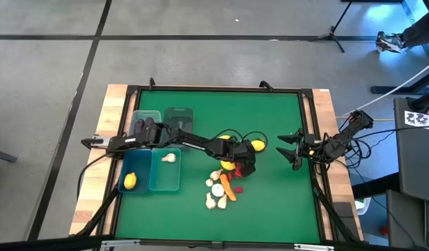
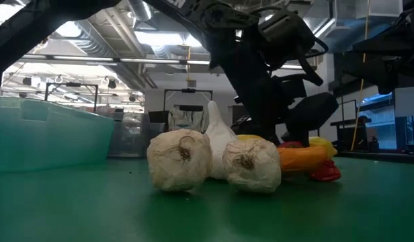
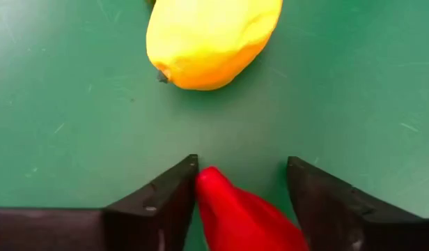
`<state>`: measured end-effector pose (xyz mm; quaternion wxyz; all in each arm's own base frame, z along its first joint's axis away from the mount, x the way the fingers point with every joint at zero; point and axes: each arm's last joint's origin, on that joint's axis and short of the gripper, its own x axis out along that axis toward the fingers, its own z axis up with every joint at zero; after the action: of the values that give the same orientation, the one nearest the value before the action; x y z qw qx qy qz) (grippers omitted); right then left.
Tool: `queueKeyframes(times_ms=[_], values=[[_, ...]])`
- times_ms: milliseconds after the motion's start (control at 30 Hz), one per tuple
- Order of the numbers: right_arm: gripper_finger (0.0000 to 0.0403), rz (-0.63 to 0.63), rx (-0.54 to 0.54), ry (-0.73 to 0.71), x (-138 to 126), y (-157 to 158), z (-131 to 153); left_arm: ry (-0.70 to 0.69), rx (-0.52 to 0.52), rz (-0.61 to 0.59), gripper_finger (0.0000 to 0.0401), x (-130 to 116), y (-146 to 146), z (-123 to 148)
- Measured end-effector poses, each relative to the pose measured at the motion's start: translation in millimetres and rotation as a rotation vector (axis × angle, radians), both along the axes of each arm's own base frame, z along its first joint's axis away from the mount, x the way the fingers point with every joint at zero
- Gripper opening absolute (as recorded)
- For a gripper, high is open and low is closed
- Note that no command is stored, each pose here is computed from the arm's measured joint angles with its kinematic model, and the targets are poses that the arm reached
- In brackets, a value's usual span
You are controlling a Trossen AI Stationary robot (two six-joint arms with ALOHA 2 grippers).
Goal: Sort produce into baskets
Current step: Put the red chili pepper into the black bin
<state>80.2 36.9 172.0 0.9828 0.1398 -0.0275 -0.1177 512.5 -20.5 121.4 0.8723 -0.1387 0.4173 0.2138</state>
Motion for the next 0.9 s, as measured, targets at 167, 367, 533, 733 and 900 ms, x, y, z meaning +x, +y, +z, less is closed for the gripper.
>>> queueKeyframes(times_ms=[167, 367, 533, 733, 900], values=[[0.0280, 0.000, 0.000, 0.000, 0.0, 0.0, 0.0, 0.004, 0.007, -0.010, 0.0129, 0.0, 0.2, -0.4], [0.0280, 0.000, 0.001, 0.000, 0.0, 0.0, 0.0, 0.003, 0.011, -0.031, 0.0058, 0.6, -0.5, -0.2], [0.0280, 0.000, 0.001, 0.000, 0.0, 0.0, 0.0, 0.002, 0.012, -0.035, 0.0043, 0.5, -0.7, 0.9], [0.0280, 0.000, 0.001, -0.001, 0.0, 0.0, 0.1, -0.019, 0.009, -0.042, 0.0058, -0.7, 1.3, 14.6], [0.0280, -0.001, 0.001, -0.001, 0.0, 0.0, 0.1, -0.043, 0.029, -0.060, 0.0043, -2.3, 2.8, 31.1]])
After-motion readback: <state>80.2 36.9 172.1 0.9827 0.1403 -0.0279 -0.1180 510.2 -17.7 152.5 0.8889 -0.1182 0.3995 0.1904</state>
